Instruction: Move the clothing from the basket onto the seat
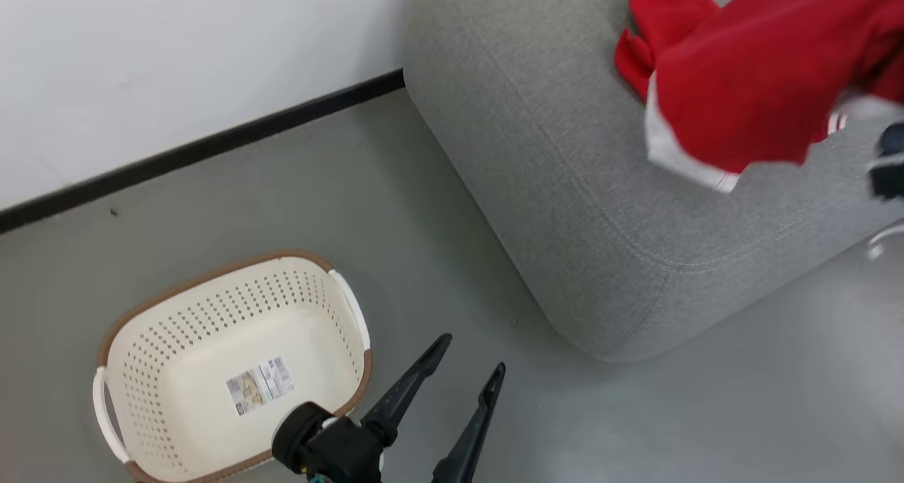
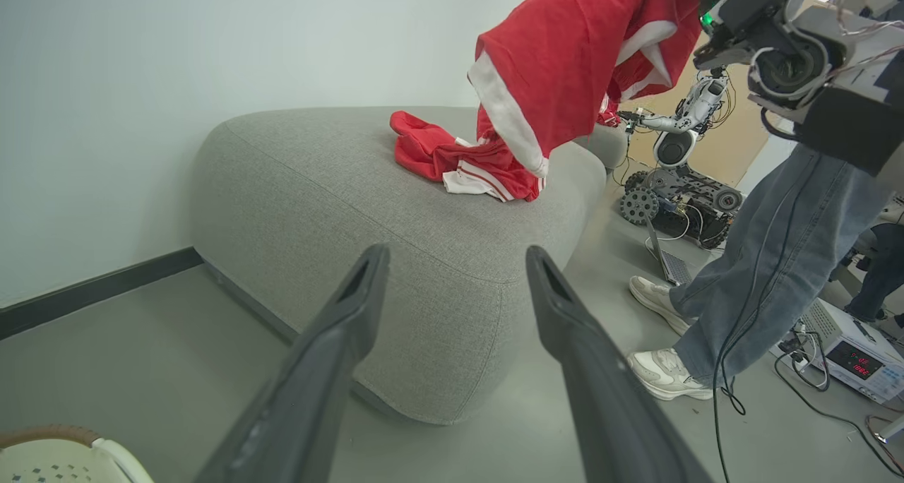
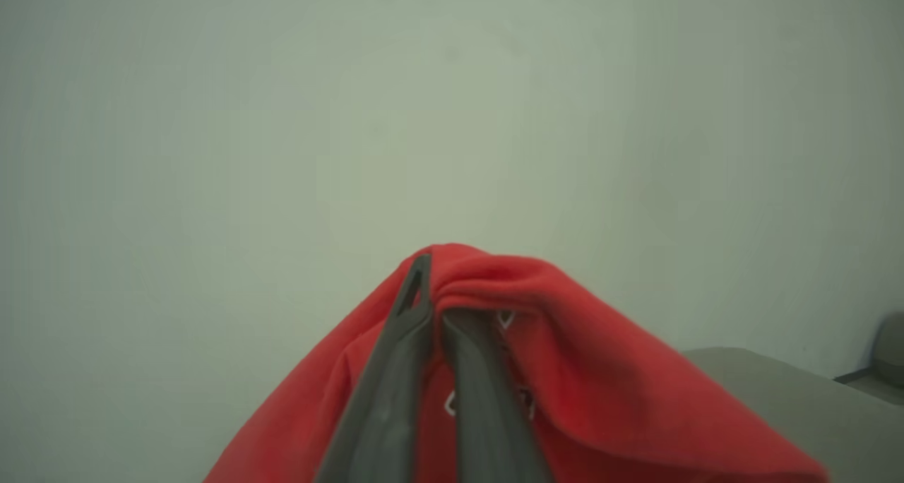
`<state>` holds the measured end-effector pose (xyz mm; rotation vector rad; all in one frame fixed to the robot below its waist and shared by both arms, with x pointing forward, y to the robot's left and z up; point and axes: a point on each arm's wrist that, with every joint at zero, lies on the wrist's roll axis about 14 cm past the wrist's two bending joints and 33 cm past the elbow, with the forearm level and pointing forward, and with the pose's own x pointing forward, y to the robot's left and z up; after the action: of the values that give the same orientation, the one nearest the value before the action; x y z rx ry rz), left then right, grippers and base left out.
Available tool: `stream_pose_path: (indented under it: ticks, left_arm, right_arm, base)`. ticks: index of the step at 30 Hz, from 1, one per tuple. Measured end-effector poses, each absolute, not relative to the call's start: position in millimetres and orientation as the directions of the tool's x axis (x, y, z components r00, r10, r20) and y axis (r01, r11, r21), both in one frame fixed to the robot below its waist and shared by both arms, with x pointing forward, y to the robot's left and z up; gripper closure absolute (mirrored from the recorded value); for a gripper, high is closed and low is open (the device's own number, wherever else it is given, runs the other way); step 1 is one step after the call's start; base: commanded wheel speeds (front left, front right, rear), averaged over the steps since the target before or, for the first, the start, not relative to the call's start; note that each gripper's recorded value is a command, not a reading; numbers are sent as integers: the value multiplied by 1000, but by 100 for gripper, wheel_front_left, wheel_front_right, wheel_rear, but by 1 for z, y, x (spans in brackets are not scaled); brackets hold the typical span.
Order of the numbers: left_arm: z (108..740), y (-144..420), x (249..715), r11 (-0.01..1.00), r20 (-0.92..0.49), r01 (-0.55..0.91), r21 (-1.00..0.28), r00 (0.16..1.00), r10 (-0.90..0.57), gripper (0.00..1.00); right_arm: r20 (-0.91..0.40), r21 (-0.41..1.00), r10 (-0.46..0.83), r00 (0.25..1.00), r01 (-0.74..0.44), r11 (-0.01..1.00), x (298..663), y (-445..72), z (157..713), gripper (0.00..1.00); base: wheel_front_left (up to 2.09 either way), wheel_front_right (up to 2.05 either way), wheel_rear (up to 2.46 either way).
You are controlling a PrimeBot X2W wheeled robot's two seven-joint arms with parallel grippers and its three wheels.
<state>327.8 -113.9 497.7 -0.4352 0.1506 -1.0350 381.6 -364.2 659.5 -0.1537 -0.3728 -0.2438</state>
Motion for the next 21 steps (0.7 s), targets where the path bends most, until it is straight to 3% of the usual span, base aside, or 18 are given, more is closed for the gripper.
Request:
stream_pose_path:
  ticks: [13, 21]
  left_arm:
    - [442, -74, 366, 529, -59, 744, -409, 557, -829, 0]
    - [402, -40, 384, 609, -165, 678, -412, 602, -781, 0]
  right_arm:
    - [416, 53, -363, 834, 376, 925, 466, -431, 692, 100]
    - [356, 105, -432, 829, 424, 900, 509, -453, 669, 100]
  base:
    - [0, 0, 0]
    - [0, 0, 0]
